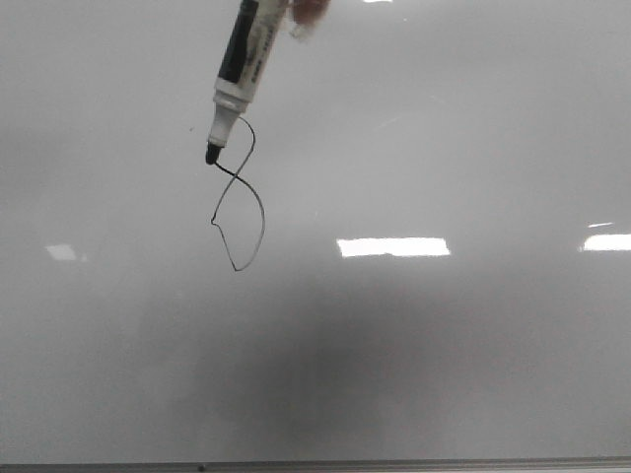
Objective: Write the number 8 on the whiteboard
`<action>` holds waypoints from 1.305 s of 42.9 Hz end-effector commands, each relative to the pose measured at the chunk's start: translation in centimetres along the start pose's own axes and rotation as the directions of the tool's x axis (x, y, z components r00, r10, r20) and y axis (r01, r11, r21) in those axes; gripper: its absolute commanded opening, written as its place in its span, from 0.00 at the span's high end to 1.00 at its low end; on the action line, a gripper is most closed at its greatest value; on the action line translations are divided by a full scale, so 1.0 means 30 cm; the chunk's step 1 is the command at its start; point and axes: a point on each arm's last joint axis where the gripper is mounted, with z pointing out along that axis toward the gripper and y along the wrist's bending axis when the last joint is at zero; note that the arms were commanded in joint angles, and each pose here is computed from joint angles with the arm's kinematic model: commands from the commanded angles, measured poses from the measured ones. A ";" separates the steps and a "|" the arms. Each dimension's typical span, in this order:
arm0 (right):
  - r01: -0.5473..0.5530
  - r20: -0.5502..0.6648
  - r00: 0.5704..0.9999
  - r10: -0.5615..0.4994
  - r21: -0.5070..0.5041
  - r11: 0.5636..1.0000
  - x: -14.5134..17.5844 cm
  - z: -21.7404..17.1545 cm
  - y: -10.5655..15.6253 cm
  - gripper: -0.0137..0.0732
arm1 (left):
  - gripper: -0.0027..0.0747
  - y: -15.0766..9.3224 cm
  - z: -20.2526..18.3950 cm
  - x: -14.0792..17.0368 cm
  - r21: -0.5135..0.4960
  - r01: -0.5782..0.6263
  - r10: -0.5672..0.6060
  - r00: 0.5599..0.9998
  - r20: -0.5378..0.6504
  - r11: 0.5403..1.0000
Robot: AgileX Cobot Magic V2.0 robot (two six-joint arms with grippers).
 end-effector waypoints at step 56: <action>0.205 0.195 0.965 -0.172 -0.159 0.966 -0.266 0.156 0.260 0.90 | 0.98 -0.057 0.010 -0.016 0.187 0.020 -0.011 0.999 -0.050 0.982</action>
